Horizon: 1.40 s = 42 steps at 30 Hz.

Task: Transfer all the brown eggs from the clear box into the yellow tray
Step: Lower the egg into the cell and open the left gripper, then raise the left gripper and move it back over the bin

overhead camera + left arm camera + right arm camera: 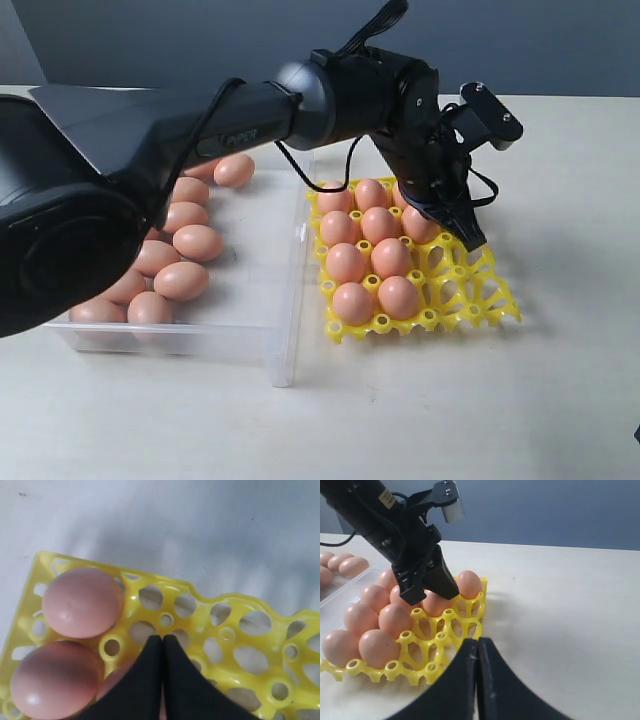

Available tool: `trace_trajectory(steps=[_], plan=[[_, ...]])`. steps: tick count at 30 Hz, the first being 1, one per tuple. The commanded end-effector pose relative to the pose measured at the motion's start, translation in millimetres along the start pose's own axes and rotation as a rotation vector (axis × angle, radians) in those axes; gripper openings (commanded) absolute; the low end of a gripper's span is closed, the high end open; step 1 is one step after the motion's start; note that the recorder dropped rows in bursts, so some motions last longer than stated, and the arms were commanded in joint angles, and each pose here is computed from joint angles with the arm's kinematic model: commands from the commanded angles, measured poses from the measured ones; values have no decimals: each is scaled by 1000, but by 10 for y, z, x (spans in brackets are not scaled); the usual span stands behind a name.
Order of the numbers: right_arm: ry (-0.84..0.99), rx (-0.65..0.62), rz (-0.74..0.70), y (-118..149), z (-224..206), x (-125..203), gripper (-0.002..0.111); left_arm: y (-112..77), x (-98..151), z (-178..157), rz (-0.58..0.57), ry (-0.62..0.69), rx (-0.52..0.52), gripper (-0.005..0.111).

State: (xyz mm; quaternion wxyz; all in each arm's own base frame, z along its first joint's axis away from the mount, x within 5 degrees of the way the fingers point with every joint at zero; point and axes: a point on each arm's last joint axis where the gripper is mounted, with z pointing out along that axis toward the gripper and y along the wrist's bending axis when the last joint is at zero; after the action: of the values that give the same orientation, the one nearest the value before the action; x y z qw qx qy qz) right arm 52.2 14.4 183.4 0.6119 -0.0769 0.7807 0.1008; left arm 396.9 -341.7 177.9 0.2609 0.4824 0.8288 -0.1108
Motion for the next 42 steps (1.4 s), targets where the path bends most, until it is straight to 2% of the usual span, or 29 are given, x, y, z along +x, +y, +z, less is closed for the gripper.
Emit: trace_trajectory(steps=[1, 7, 13, 15, 18, 22, 27, 33, 35, 38, 42], plan=[[-15, -1, -3, 1, -4, -22, 1, -10, -76, -152, -3, -22, -5, 0], [-15, -1, -3, 1, -4, -22, 1, 13, -140, -209, 2, -75, -33, 0], [-15, -1, -3, 1, -4, -22, 1, 53, -156, -391, 38, -46, -66, 0], [-15, -1, -3, 1, -4, -22, 1, 139, -178, -603, 14, -54, -83, 0], [-15, -1, -3, 1, -4, -22, 1, 365, -147, -954, -54, -69, -110, 0], [-15, -1, -3, 1, -4, -22, 1, 703, 86, -1311, -174, -75, -132, 0], [-15, -1, -3, 1, -4, -22, 1, 1078, 581, -1533, -304, -56, -208, 0], [-15, -1, -3, 1, -4, -22, 1, 1537, 1140, -1489, -468, -8, -265, 0], [-15, -1, -3, 1, -4, -22, 1, 1657, 1247, -1459, -495, -8, -286, 0], [-15, -1, -3, 1, -4, -22, 1, 1783, 1389, -1325, -526, 4, -296, 9], [-15, -1, -3, 1, -4, -22, 1, 1799, 1510, -1064, -510, 59, -257, 41]])
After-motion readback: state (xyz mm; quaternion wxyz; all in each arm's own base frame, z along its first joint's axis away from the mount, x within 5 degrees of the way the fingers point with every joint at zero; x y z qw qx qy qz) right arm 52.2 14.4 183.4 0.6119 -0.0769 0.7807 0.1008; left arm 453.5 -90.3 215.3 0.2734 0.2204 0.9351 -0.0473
